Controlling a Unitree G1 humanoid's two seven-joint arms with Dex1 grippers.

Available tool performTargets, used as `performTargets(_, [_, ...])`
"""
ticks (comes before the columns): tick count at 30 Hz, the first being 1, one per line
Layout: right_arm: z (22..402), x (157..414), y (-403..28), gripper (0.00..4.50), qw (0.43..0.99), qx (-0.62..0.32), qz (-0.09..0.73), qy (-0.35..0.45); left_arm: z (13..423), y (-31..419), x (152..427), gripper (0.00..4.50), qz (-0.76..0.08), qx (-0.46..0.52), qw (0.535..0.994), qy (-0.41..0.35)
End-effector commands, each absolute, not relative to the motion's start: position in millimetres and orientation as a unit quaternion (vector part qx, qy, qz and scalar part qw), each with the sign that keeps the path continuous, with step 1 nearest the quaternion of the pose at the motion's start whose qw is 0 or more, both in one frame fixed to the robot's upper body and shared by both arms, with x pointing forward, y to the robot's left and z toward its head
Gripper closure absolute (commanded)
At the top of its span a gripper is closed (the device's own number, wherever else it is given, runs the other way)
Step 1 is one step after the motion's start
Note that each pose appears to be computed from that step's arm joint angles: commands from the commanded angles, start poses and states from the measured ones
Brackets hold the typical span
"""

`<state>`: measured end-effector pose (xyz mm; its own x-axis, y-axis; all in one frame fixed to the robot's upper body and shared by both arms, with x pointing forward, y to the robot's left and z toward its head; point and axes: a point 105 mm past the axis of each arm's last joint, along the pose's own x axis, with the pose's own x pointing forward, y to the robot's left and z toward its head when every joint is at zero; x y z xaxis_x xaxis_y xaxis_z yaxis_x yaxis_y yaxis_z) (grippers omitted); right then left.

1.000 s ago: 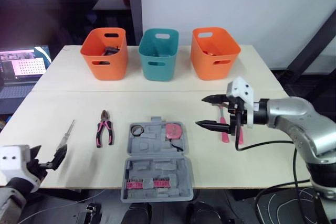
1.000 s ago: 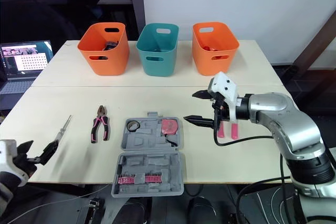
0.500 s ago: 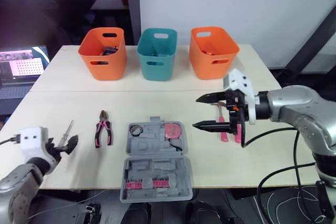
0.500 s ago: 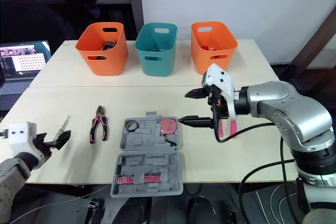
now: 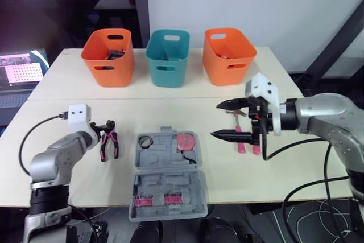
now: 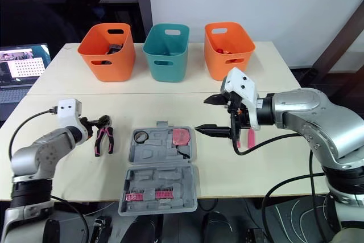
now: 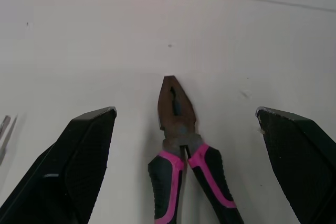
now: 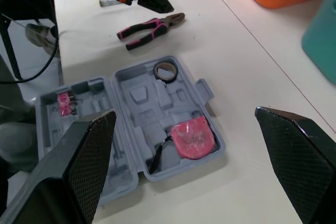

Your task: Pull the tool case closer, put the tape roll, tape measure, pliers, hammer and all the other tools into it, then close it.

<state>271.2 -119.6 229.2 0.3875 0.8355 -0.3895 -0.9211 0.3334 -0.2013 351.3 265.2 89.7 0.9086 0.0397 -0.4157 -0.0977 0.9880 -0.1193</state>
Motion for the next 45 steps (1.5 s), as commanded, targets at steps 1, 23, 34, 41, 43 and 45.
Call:
performTargets(1, [240.2,271.3,-123.0,0.02,0.818,-0.218,0.525,0.086,84.4,260.3,351.6,0.00,0.054,-0.068,0.972,0.217])
performTargets(23, [243.1,298.4,-133.4,0.00,0.838,-0.259,0.475,0.068,50.3,244.3,358.6,2.08,0.076,-0.073,0.971,0.216])
performTargets(34, [236.9,296.1,-129.0,0.00,0.837,-0.249,0.481,0.082,118.1,225.2,365.1,2.13,-0.115,0.067,0.986,0.099])
performTargets(41, [238.6,288.3,-110.6,0.00,0.794,-0.265,0.543,0.062,158.4,156.4,332.7,2.14,-0.447,0.163,0.876,0.078])
performTargets(43, [239.5,288.0,-105.0,0.00,0.784,-0.270,0.557,0.055,163.6,142.4,321.1,2.14,-0.511,0.174,0.838,0.080])
performTargets(45, [238.3,285.6,-97.5,0.00,0.767,-0.283,0.574,0.046,169.4,129.7,311.6,2.14,-0.564,0.181,0.801,0.084])
